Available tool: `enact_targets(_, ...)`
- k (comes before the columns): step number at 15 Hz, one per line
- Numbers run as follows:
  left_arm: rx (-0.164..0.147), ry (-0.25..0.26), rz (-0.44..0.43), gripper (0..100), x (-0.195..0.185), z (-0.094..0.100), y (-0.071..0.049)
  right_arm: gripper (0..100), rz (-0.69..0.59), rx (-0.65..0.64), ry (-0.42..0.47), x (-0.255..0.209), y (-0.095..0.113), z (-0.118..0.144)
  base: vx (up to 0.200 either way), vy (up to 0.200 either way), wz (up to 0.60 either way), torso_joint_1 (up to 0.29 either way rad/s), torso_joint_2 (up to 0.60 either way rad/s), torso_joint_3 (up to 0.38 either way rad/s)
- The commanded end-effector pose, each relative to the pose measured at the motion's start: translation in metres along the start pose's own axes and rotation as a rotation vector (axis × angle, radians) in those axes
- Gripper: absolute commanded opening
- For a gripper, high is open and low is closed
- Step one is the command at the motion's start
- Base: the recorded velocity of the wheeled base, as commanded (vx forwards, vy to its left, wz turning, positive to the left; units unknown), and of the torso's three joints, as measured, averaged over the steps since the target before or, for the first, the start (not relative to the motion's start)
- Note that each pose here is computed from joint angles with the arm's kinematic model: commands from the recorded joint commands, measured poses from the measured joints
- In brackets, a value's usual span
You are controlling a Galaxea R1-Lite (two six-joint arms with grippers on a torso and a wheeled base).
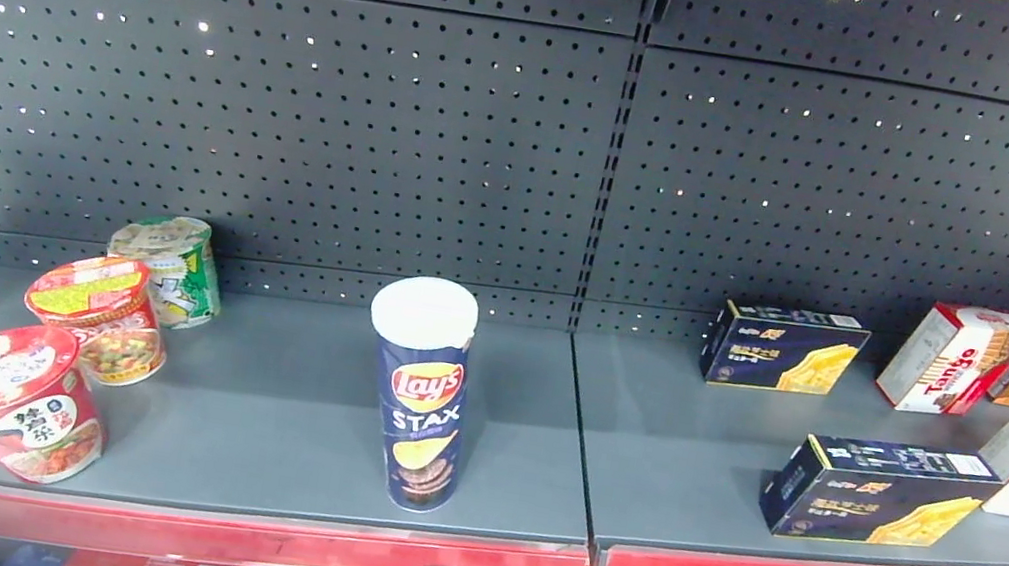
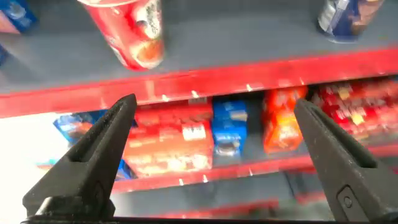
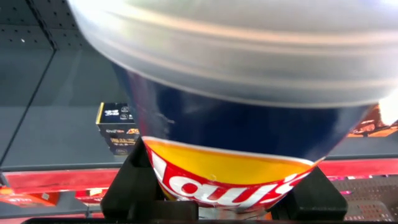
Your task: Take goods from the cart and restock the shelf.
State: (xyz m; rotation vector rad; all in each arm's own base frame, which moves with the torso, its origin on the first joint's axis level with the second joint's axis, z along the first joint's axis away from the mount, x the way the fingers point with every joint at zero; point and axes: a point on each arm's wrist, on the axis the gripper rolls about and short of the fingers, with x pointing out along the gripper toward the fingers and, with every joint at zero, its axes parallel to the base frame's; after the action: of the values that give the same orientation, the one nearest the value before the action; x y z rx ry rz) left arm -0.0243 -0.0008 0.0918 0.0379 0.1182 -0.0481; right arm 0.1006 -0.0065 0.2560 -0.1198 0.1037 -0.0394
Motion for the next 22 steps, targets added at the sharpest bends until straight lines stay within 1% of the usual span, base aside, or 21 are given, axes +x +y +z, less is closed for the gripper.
enact_targets(1, -0.003, -0.064, 0.007, 100, -0.005, -0.006, -0.001, 0, -0.002, 0.003, -0.024, -0.011, 0.001, -0.002, 0.000, 0.000, 0.00, 0.000, 0.00, 0.000)
enact_targets(3, -0.009, -0.059, 0.006, 100, -0.004, -0.008, -0.001, 0, -0.004, 0.004, -0.032, -0.015, 0.001, -0.005, 0.000, 0.000, 0.00, 0.000, 0.00, 0.000)
enact_targets(4, -0.010, -0.065, 0.008, 100, -0.004, -0.008, -0.001, 0, -0.004, 0.006, -0.040, -0.016, 0.001, -0.004, 0.000, 0.000, 0.00, 0.000, 0.00, 0.000)
enact_targets(6, -0.001, -0.082, 0.014, 100, -0.002, -0.009, -0.001, 0, 0.001, 0.020, -0.052, -0.018, 0.001, -0.001, 0.000, 0.000, 0.00, 0.000, 0.00, 0.000)
enact_targets(7, -0.001, -0.084, 0.024, 100, -0.002, -0.009, 0.000, 0, 0.009, 0.024, -0.055, -0.018, 0.002, 0.000, 0.000, 0.000, 0.00, 0.000, 0.00, 0.000)
enact_targets(8, -0.005, -0.071, 0.091, 100, 0.002, -0.017, 0.001, 0, 0.022, 0.028, -0.059, -0.018, 0.003, 0.000, 0.000, 0.000, 0.00, 0.000, 0.00, 0.000)
enact_targets(9, -0.031, -0.108, 0.124, 100, 0.004, -0.016, 0.002, 0, 0.030, 0.027, -0.060, -0.018, 0.003, 0.000, 0.000, 0.000, 0.00, 0.000, 0.00, 0.000)
enact_targets(12, -0.050, -0.111, 0.116, 100, 0.004, -0.015, 0.002, 0, 0.040, 0.043, -0.076, -0.021, 0.004, 0.003, 0.000, 0.000, 0.00, 0.000, 0.00, 0.000)
enact_targets(13, -0.083, -0.115, 0.116, 100, 0.004, -0.015, 0.002, 0, 0.081, 0.047, -0.097, -0.022, 0.006, 0.008, 0.000, 0.000, 0.00, 0.000, 0.00, 0.000)
enact_targets(15, -0.082, -0.115, 0.116, 100, 0.004, -0.015, 0.002, 0, 0.173, 0.042, -0.119, -0.020, 0.012, 0.018, 0.000, 0.000, 0.00, 0.000, 0.00, 0.000)
enact_targets(17, -0.082, -0.115, 0.116, 100, 0.004, -0.015, 0.002, 0, 0.265, 0.031, -0.123, -0.014, 0.021, 0.024, 0.000, 0.000, 0.00, 0.000, 0.00, 0.000)
enact_targets(21, -0.082, -0.115, 0.116, 100, 0.004, -0.015, 0.002, 0, 0.384, 0.019, -0.097, -0.007, 0.035, 0.024, 0.000, 0.000, 0.00, 0.000, 0.00, 0.000)
enact_targets(22, -0.082, -0.115, 0.116, 100, 0.004, -0.015, 0.002, 0, 0.384, 0.019, -0.097, -0.007, 0.035, 0.024, 0.000, 0.000, 0.00, 0.000, 0.00, 0.000)
